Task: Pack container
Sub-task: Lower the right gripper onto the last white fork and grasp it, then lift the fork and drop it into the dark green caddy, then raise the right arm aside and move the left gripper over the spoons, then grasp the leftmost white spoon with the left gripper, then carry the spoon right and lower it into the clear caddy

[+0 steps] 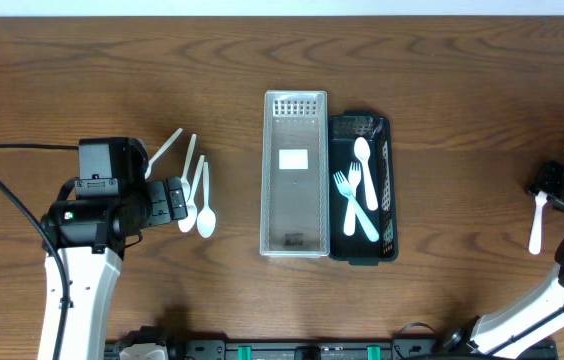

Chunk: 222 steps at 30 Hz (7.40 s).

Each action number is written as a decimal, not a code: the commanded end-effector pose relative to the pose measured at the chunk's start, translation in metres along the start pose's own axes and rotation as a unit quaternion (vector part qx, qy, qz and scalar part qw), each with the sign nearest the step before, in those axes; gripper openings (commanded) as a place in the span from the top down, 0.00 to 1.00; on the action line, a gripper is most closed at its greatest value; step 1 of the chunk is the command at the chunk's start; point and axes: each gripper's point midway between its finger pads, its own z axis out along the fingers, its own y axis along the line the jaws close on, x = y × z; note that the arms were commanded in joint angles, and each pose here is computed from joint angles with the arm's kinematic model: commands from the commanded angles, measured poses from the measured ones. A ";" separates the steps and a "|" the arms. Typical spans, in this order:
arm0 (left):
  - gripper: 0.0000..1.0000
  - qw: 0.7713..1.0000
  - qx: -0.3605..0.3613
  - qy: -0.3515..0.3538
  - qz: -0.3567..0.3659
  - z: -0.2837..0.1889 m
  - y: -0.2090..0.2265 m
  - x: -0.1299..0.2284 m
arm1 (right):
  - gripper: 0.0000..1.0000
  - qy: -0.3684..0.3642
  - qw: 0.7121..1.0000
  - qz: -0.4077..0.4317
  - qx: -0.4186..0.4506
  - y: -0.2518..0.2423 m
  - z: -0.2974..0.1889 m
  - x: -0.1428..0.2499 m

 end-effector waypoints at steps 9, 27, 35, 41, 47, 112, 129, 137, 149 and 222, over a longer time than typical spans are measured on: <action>0.03 1.000 0.004 -0.002 -0.004 -0.002 -0.001 -0.003 | 0.60 0.010 1.000 0.000 -0.018 0.004 0.008 0.003; 0.03 1.000 0.004 -0.002 -0.004 -0.002 -0.001 -0.003 | 0.82 0.007 0.999 0.023 -0.037 0.013 0.004 0.000; 0.03 1.000 0.004 -0.002 -0.004 -0.002 -0.001 -0.003 | 0.83 -0.064 0.997 0.018 -0.043 0.046 -0.063 -0.023; 0.03 1.000 0.004 -0.002 -0.004 -0.002 -0.001 -0.003 | 0.90 -0.176 0.978 -0.075 -0.086 0.136 -0.174 -0.018; 0.03 1.000 0.004 -0.002 -0.004 -0.002 -0.001 -0.003 | 0.93 -0.216 0.947 -0.188 -0.149 0.239 -0.238 0.046; 0.02 0.976 -0.030 0.085 0.200 0.051 0.025 -0.142 | 0.01 -0.153 0.963 -0.212 -0.063 0.218 -0.240 0.070; 0.02 0.952 -0.007 0.219 0.212 0.178 0.039 -0.095 | 0.01 -0.157 0.973 -0.169 -0.028 0.186 -0.236 0.053; 0.02 0.956 0.002 0.232 0.182 0.192 0.059 -0.087 | 0.01 -0.155 0.974 -0.163 -0.026 0.182 -0.231 0.051; 0.02 0.952 0.020 0.246 0.180 0.205 0.053 -0.077 | 0.01 -0.155 0.974 -0.163 -0.026 0.182 -0.231 0.050; 0.94 0.981 0.075 -0.044 0.174 -0.033 -0.123 -0.121 | 0.01 -0.157 0.974 -0.163 -0.031 0.184 -0.231 0.050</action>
